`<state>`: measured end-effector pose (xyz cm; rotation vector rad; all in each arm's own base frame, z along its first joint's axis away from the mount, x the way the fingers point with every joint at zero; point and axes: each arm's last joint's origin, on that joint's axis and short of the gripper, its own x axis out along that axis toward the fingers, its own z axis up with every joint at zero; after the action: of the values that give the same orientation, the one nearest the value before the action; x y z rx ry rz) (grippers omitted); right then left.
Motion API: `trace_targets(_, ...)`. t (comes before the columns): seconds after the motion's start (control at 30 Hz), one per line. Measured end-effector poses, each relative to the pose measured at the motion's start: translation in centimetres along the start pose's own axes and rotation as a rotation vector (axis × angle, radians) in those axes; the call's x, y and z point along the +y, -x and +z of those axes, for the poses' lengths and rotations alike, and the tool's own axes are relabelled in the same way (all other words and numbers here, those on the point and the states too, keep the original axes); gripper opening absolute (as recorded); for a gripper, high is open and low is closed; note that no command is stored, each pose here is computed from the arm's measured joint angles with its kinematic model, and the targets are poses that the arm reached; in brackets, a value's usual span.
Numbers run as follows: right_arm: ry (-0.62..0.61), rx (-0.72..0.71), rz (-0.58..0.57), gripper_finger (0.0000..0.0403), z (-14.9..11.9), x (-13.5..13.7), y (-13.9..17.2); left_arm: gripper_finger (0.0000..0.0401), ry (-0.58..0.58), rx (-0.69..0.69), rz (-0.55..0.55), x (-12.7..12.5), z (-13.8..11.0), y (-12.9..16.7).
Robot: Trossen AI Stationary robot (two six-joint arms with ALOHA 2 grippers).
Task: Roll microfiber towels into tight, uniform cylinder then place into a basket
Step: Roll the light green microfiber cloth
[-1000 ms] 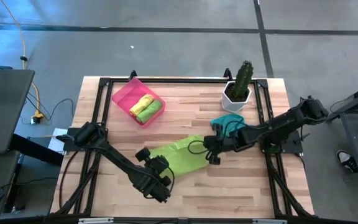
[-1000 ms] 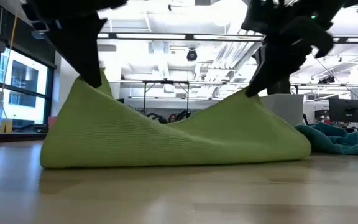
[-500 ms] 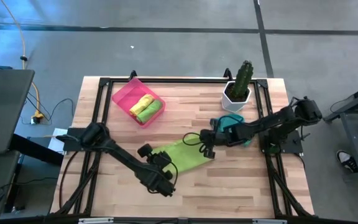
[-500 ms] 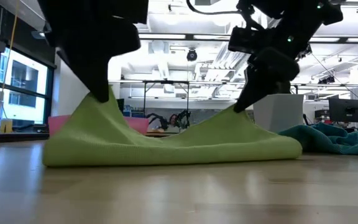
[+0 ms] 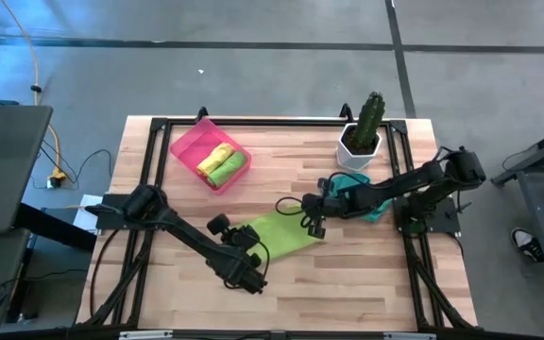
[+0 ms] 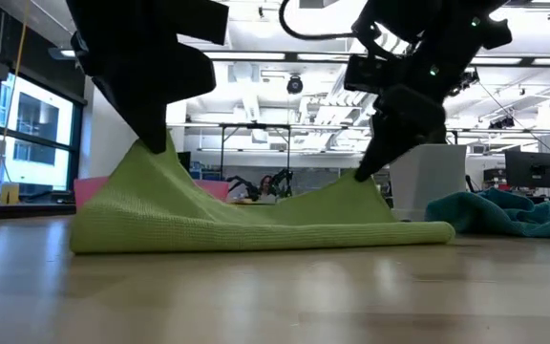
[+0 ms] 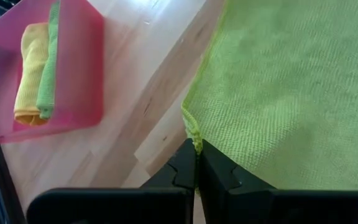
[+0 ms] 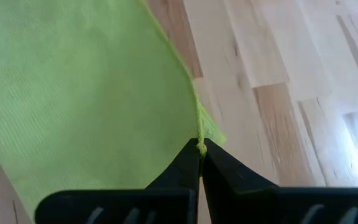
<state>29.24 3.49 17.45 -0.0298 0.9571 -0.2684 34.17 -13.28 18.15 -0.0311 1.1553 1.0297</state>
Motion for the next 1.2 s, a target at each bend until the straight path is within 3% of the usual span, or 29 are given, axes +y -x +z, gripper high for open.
trace_targets(0.2,0.004,-0.012,-0.005,0.0017,0.1,0.1,-0.2,0.0,-0.015,0.005,-0.012,-0.1,0.2,-0.1)
trace_targets(0.6,0.007,-0.011,0.003,0.0104,0.1,0.1,-0.2,0.0,-0.072,0.027,0.019,0.1,1.3,-1.6)
trace_targets(0.93,0.0,-0.004,0.042,0.0105,0.0,0.8,-1.8,0.0,-0.134,0.104,0.061,-1.4,0.3,-3.6)
trace_targets(1.2,-0.008,0.044,0.038,0.0105,-0.7,1.2,-3.5,0.0,-0.191,0.16,0.139,-0.5,0.1,-3.7)
